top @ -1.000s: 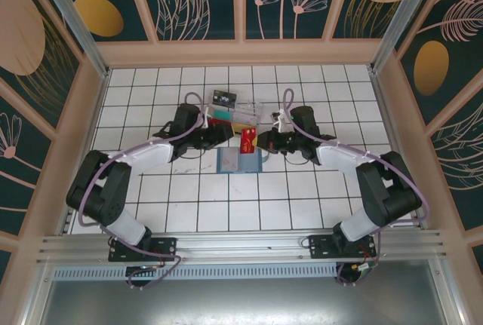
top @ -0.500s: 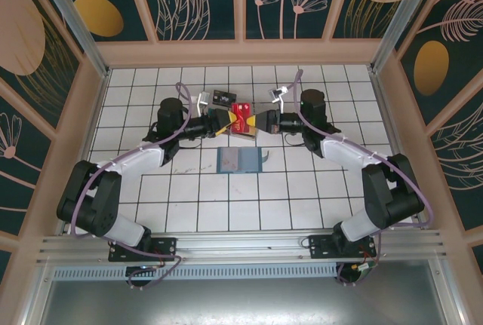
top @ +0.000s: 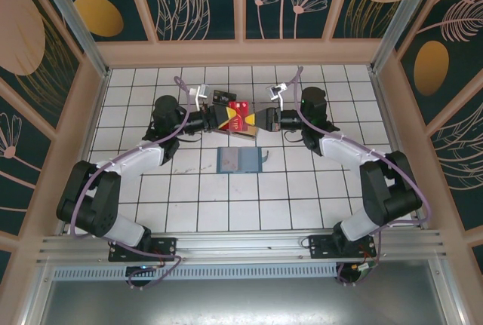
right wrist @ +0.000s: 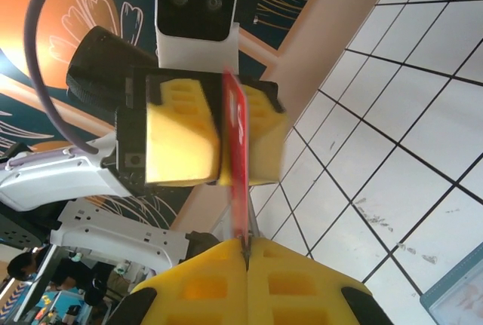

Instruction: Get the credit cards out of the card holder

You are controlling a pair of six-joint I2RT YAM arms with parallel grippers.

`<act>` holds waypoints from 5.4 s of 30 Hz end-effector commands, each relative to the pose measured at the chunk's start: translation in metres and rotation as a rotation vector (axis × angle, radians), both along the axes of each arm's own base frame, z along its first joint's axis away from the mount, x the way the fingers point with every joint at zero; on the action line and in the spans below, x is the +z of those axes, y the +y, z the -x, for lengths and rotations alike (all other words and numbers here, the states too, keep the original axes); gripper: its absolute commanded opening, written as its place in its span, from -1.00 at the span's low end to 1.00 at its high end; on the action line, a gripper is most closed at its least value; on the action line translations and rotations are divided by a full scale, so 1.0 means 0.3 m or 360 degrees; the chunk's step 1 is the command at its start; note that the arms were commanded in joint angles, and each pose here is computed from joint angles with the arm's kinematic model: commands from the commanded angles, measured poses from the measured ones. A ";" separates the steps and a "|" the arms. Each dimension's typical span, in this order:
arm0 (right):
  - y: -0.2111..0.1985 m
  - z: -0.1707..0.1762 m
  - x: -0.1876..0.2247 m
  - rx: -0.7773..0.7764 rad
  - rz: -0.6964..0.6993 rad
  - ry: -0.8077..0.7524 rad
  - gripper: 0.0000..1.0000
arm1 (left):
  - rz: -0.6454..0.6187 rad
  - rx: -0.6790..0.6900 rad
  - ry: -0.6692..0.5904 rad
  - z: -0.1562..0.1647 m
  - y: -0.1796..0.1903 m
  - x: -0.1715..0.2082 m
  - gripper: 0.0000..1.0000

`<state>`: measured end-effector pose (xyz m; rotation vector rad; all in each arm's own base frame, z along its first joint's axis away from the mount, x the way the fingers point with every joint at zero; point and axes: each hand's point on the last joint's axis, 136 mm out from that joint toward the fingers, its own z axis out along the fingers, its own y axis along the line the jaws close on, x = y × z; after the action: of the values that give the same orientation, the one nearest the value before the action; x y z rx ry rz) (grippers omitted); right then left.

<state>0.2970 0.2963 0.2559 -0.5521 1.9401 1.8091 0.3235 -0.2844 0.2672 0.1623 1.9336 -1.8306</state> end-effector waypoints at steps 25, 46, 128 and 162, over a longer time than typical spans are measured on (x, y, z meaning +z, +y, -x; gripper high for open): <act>0.063 -0.067 0.020 -0.0350 -0.0287 0.0305 -0.95 | 0.0221 0.0279 0.0097 -0.102 0.054 0.032 -1.00; 0.196 -0.351 -0.215 -0.0401 0.1071 -0.0645 -1.00 | -0.1182 0.1223 0.0481 -0.116 0.587 -0.454 0.98; 0.275 -0.381 -0.612 0.0423 0.1573 -0.1096 -0.63 | -0.1060 0.0970 0.0610 -0.014 0.512 -0.592 0.98; 0.119 0.009 -0.512 -0.0585 0.1481 -0.0021 0.23 | -0.1119 0.0979 0.0572 -0.063 0.513 -0.594 0.97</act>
<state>0.2979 0.3371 0.1246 -0.6447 2.4854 0.6836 0.3338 -0.1302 0.0848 -0.5187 2.4619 -0.7785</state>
